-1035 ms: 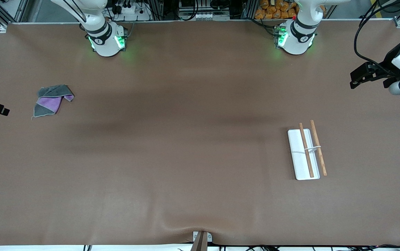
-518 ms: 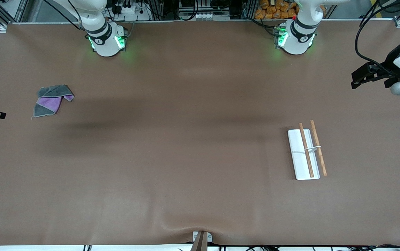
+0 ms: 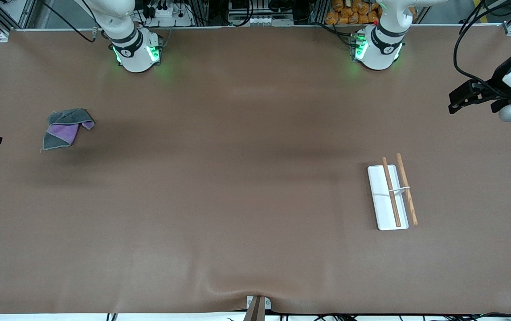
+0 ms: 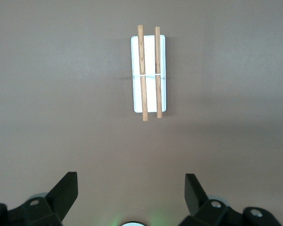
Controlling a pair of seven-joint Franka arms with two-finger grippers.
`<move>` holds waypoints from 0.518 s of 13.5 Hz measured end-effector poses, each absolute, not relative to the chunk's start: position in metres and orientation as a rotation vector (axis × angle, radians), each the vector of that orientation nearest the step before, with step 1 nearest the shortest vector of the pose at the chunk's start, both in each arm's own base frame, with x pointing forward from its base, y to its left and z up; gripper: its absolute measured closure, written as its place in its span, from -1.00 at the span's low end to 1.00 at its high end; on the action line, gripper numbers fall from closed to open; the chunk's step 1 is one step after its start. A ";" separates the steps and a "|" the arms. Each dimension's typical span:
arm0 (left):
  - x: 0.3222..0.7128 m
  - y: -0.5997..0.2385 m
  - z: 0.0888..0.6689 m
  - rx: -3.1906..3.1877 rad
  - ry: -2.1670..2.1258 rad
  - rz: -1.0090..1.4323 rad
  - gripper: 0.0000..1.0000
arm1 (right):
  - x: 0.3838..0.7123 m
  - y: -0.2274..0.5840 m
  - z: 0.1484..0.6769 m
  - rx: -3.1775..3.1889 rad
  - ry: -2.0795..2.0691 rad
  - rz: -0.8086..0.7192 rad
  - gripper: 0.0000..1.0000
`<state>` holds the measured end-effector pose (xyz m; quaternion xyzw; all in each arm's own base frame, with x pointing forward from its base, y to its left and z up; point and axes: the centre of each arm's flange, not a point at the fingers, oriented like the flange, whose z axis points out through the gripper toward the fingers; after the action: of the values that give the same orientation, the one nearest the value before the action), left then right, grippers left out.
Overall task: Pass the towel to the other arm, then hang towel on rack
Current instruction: 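Reach the right gripper to the grey towel and grasp its corner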
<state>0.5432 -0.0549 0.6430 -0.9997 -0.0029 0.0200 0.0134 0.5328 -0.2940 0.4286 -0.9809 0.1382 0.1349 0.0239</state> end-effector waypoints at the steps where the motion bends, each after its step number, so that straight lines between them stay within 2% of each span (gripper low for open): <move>1: 0.543 -0.055 0.643 -3.114 -0.009 0.063 -1.00 | 0.523 -0.304 0.415 -3.020 0.445 0.438 -1.00; 4: 0.543 -0.055 0.642 -3.114 -0.009 0.064 -1.00 | 0.493 -0.324 0.383 -2.960 0.511 0.506 -1.00; 7: 0.543 -0.055 0.642 -3.114 -0.009 0.065 -1.00 | 0.465 -0.334 0.336 -2.918 0.570 0.512 -0.96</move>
<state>0.5432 -0.0549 0.6422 -0.9997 -0.0029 0.0208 0.0135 0.4648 -0.3337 0.3360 -0.9653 0.1885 0.1695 0.0623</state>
